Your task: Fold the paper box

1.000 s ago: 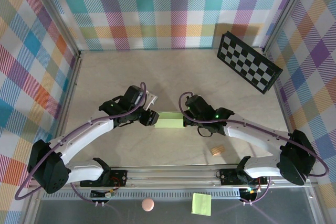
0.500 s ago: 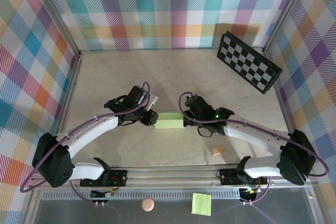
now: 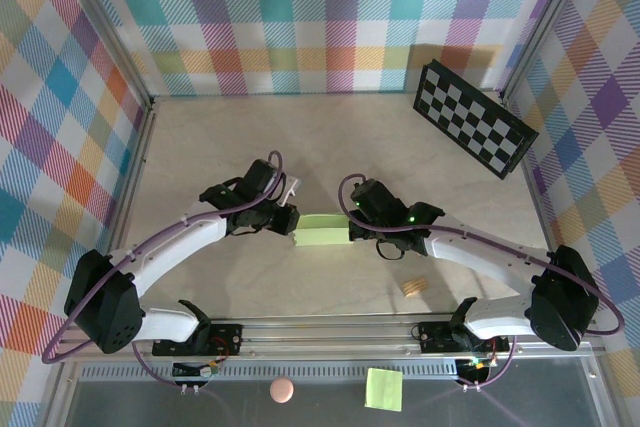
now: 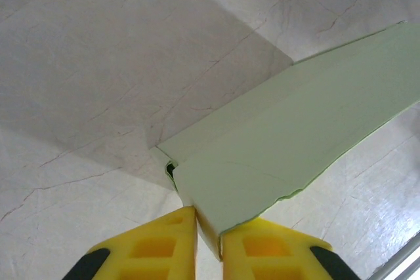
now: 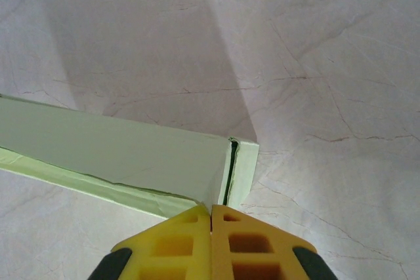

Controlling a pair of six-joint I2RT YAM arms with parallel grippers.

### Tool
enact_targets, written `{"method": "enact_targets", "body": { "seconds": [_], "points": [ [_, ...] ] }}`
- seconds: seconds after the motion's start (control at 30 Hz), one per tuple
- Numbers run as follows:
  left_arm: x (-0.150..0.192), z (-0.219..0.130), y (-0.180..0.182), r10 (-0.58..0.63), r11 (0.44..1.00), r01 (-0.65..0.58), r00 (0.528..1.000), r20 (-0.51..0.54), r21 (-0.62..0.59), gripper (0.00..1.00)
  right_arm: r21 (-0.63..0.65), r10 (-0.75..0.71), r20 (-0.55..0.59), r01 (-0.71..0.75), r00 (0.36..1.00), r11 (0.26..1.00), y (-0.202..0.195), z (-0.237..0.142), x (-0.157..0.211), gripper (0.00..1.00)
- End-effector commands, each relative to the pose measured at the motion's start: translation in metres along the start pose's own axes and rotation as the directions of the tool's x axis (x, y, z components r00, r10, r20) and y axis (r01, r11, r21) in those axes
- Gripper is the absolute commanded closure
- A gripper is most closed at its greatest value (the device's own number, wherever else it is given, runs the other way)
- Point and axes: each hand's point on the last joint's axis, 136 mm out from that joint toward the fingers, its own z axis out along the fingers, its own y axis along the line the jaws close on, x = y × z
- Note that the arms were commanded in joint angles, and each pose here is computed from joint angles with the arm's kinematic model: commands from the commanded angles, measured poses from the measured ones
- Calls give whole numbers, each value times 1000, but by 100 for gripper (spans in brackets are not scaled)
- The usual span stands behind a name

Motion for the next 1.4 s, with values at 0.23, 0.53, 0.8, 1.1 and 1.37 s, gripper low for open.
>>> {"method": "enact_targets", "body": {
  "seconds": [0.23, 0.53, 0.8, 1.1, 1.37],
  "points": [
    [-14, -2, -20, -122, 988, 122, 993, -4, 99, 91, -15, -9, -8, 9, 1000, 1000, 8, 0, -3, 100],
    [-17, -1, -34, -204, 961, 204, 979, -16, 185, 87, -11, -5, -17, 5, 1000, 1000, 6, 2, 1, 100],
    [-10, 5, -25, -203, 969, 205, 979, -29, 140, 80, -6, -2, -25, 2, 1000, 1000, 3, 4, 5, 100],
    [17, 12, 0, -149, 989, 150, 983, -106, 3, 81, 28, -9, -50, 10, 999, 1000, -4, 11, 13, 100],
    [-5, -16, -3, -28, 1000, 28, 1000, 11, 5, 64, 38, -16, -48, 18, 999, 999, -9, 9, 17, 100]
  ]
}}
